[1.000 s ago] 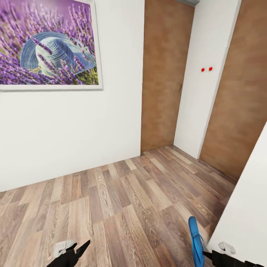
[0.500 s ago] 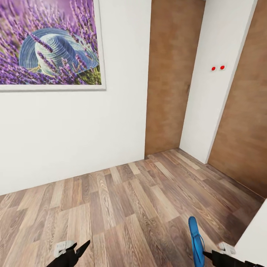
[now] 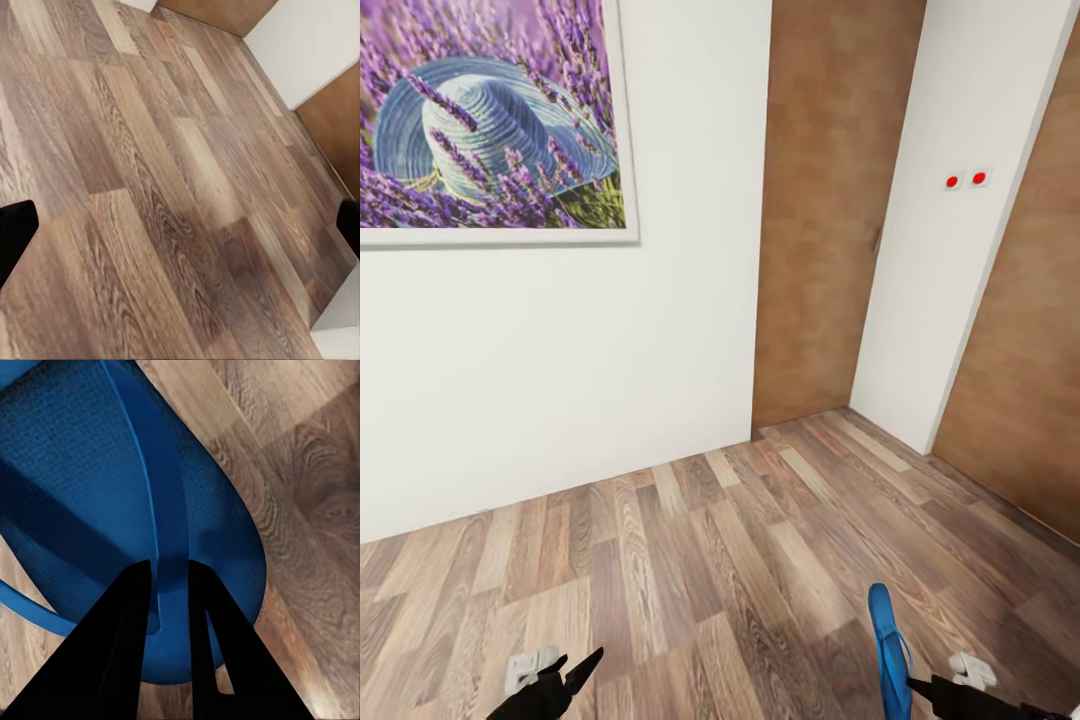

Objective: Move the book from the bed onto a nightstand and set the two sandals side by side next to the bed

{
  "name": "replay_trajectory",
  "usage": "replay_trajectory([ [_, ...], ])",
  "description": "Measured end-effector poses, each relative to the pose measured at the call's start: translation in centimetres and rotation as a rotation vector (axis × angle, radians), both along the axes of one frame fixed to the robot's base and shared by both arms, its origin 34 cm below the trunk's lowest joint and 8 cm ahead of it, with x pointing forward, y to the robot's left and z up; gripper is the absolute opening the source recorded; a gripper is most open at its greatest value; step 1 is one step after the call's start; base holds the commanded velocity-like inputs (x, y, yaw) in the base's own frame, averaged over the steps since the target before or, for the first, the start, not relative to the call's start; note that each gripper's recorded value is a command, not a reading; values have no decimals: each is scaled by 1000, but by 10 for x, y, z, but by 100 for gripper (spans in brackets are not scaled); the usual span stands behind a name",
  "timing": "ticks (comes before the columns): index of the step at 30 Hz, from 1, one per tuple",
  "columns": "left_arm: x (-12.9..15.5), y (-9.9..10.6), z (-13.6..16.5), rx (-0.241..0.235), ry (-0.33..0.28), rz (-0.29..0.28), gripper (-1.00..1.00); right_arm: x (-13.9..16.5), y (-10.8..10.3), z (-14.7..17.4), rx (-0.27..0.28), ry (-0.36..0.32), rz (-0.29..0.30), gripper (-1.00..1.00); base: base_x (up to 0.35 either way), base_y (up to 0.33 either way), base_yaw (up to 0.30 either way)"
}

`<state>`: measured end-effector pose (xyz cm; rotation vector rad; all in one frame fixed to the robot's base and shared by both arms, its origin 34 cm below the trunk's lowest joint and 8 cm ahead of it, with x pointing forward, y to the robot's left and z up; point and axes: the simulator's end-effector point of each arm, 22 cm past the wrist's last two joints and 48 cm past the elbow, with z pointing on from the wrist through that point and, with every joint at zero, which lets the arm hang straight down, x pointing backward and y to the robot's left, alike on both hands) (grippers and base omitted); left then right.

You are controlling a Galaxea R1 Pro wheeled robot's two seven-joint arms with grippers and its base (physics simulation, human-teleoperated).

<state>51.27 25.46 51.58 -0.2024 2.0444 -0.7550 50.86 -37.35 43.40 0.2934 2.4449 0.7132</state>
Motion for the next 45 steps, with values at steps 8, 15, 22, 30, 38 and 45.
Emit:
replay_trajectory([
  [8, 0, 0, 0, 0, 0, 0, 100, 0, 0, 0, 1, 0, 0, -100, 324, 0, 71],
  [15, 0, 0, 0, 0, 0, 0, 100, 0, 0, 0, 1, 0, 0, -100, 324, 0, 270],
  [22, 0, 0, 0, 0, 0, 0, 100, 0, 0, 0, 1, 0, 0, -100, 324, 0, 292],
  [30, 0, 0, 0, 1, 0, 1, 100, 0, 0, 0, 0, 0, 0, -100, 324, 0, 293],
  [38, 0, 0, 0, 1, 1, 2, 100, 0, 0, 0, -1, 0, 0, -100, 320, 0, 293],
  [45, 0, 1, -1, 2, 2, 2, 100, 0, 0, 0, -1, 1, 0, -100, 214, 0, 293],
])
